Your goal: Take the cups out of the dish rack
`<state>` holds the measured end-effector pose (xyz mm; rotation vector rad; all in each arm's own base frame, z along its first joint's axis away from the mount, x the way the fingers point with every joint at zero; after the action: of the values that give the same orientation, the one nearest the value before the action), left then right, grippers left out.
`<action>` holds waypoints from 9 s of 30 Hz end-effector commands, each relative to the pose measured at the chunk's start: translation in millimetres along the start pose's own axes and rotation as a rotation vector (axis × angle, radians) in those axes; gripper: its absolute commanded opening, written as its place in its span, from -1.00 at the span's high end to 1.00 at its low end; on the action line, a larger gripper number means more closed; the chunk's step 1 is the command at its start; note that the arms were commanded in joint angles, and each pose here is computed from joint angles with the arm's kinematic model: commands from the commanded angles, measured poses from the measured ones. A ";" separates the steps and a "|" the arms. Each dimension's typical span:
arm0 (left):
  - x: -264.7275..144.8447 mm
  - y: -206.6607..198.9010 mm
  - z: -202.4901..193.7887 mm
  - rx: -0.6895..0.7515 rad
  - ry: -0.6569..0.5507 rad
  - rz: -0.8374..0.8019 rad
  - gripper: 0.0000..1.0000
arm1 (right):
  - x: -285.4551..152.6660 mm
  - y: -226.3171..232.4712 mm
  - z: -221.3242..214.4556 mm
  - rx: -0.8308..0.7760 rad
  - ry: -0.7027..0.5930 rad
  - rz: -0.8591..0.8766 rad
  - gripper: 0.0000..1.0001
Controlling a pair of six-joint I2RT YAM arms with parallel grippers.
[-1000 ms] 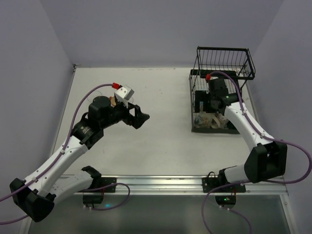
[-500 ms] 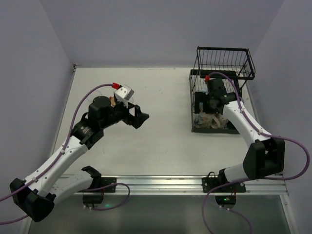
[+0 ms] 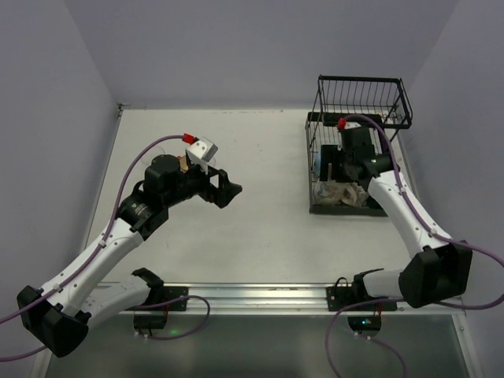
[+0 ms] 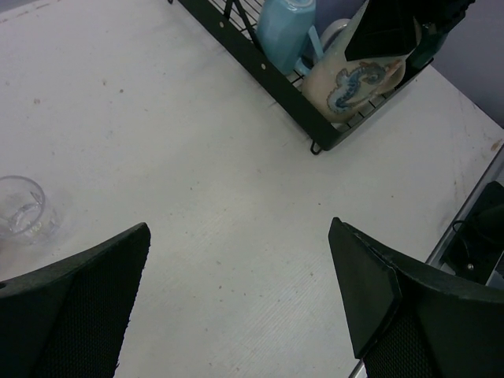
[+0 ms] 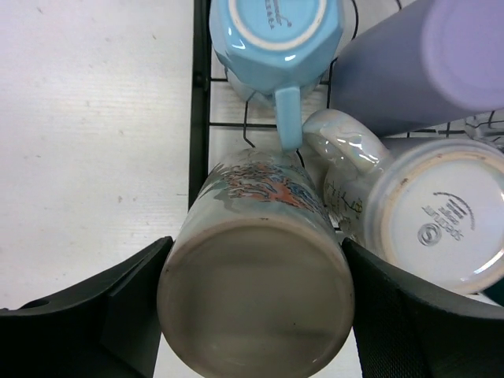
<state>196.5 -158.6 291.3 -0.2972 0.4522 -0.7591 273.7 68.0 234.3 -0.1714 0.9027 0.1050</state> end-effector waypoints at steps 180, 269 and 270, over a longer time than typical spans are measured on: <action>-30.9 -62.6 -16.8 0.121 -0.087 -0.084 -1.00 | 8.7 -79.2 -18.4 -0.052 -0.029 0.043 -0.98; 133.7 -104.4 3.5 -0.341 -0.221 -0.700 -1.00 | -145.3 27.2 -4.5 0.419 -0.937 0.895 0.35; 130.9 -107.7 6.6 -0.345 -0.229 -0.725 -0.98 | -144.5 28.4 -5.2 0.431 -0.925 0.913 0.35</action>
<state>227.0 -325.5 254.9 -0.8410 0.4316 -1.1798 188.2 84.9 306.9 0.6343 0.1487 0.5909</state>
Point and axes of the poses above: each gripper's point midway between its finger pads, its own x axis out along the fingers, its own y axis along the line the jaws close on, z = x × y, the point moved 9 cm from there along -x, back along the fingers, and after that the axes turned 12 degrees about -x, right-handed, at the moved point
